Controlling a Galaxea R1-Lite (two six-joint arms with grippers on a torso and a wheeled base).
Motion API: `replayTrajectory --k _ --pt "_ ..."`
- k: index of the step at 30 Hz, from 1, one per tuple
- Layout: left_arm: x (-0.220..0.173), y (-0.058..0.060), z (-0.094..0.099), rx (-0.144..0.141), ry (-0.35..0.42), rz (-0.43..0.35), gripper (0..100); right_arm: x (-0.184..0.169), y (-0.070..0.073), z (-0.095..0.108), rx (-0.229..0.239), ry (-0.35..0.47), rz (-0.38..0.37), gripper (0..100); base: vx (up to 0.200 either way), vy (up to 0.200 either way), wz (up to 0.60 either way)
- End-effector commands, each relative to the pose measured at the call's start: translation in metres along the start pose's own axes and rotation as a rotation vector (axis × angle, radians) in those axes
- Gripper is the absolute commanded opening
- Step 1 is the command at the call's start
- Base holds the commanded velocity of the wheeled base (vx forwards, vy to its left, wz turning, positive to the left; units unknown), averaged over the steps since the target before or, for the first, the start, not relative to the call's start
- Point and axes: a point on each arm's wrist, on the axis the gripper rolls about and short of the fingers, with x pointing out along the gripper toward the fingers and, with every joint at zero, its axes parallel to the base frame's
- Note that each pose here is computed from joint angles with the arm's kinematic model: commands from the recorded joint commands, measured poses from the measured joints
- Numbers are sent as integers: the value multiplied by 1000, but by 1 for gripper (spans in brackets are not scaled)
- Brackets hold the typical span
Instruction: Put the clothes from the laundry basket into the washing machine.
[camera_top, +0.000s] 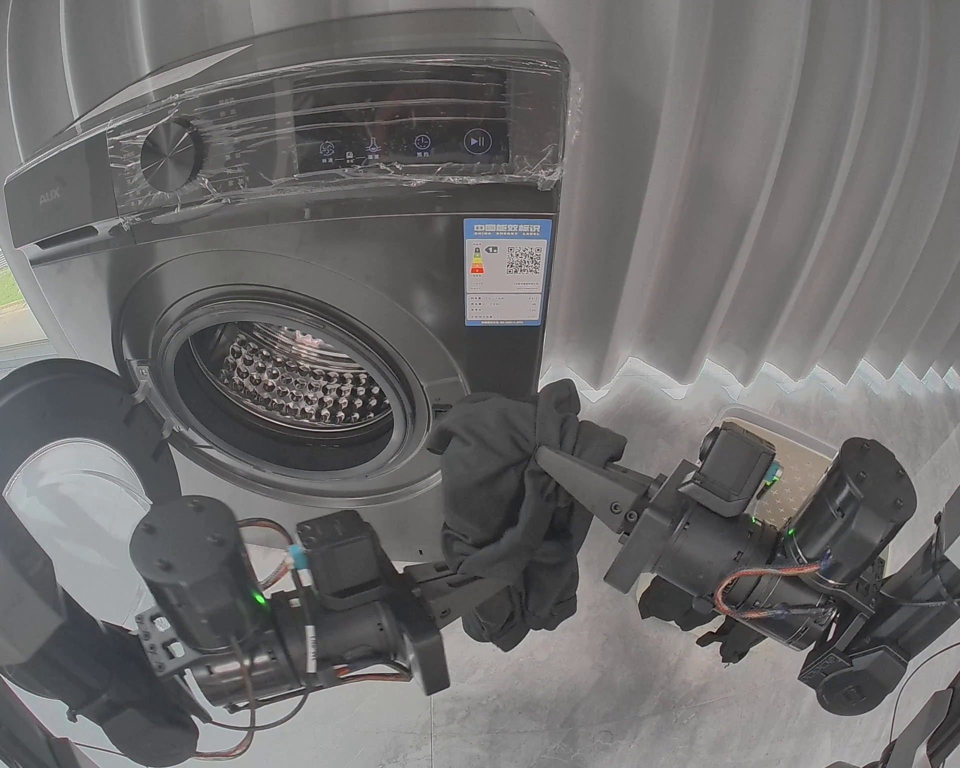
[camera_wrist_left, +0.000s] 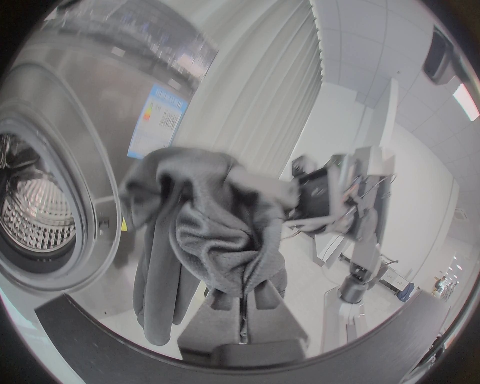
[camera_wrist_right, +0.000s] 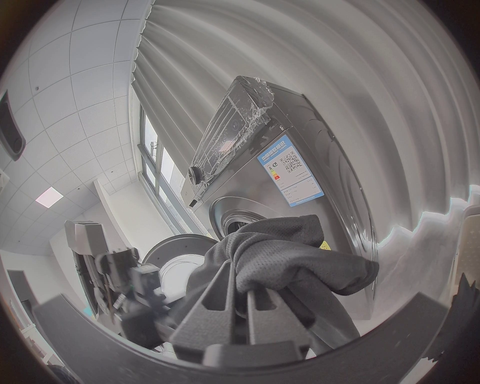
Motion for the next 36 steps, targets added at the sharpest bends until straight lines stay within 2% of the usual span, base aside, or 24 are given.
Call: replayTrajectory --k 1,4,5,11,12,21,26,31,36 --pt "-56 -31 45 56 -207 -84 0 -4 -7 -1 -7 13 -21 0 0 0 0" --pt "-56 -31 57 70 -253 -92 0 -5 -6 -1 -8 17 -18 0 0 0 0" --pt "-56 -32 60 73 -263 -97 0 -6 -6 -1 -6 17 -18 100 0 0 0" --pt "-54 -33 68 83 -300 -91 0 -11 -9 -7 -2 45 -35 100 0 0 0" --pt "-52 -32 74 86 -326 -85 0 -11 -9 -8 -1 50 -39 100 0 0 0" --pt "-45 -32 85 82 -376 -34 0 -13 -17 -5 -9 40 -67 100 0 0 0" --pt "-40 -29 83 75 -370 -7 0 -13 -20 -3 -14 35 -76 100 0 0 0" --pt "-28 -23 77 53 -347 63 0 -14 -30 2 -54 18 -109 100 0 0 0" --pt "-19 -16 69 41 -316 108 0 -15 -38 9 -69 -6 -134 100 0 0 0"
